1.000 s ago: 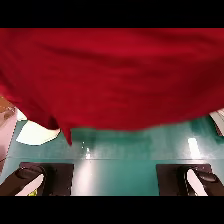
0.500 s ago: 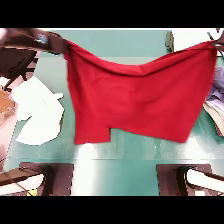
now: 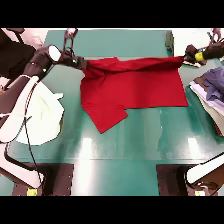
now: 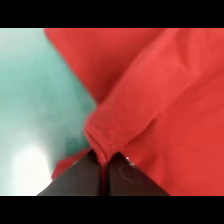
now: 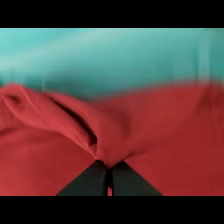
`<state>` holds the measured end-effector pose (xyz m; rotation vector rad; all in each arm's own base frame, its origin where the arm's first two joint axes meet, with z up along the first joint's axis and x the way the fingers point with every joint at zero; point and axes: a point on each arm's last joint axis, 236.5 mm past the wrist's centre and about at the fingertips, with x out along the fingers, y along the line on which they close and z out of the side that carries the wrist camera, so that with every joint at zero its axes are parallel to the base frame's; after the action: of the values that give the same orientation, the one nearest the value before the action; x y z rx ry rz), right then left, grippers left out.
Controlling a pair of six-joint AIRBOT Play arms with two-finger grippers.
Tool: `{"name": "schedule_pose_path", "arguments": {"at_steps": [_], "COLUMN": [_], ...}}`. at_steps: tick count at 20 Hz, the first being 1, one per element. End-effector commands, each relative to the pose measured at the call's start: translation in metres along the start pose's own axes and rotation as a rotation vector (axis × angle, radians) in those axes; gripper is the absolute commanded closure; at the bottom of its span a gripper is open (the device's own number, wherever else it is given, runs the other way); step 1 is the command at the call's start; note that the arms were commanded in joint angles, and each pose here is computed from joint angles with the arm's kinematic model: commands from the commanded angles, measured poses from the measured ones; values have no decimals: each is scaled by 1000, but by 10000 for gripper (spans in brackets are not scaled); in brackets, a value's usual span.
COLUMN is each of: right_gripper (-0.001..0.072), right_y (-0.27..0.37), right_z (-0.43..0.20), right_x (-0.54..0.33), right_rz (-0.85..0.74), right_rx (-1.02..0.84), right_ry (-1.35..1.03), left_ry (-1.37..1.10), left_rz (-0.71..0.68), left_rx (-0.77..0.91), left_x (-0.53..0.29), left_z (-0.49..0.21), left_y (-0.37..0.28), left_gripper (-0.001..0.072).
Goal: Fold the shirts.
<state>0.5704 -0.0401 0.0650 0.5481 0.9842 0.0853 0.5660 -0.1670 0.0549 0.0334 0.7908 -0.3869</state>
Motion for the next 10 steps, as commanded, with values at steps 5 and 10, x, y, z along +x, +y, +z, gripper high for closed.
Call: {"name": "schedule_pose_path", "arguments": {"at_steps": [5,10], "right_gripper": [697,260], "right_y": [-58,-54], "right_z": [3,-3], "right_x": [14,32], "right_rz": [-89,6], "right_rx": [68,131], "right_ry": [-24,5], "left_ry": [200,199], "left_rz": [244,248], "left_rx": [-12,-86], "left_x": [33,37], "left_z": [-77,-83], "left_y": [75,87], "left_gripper": [682,2]}}
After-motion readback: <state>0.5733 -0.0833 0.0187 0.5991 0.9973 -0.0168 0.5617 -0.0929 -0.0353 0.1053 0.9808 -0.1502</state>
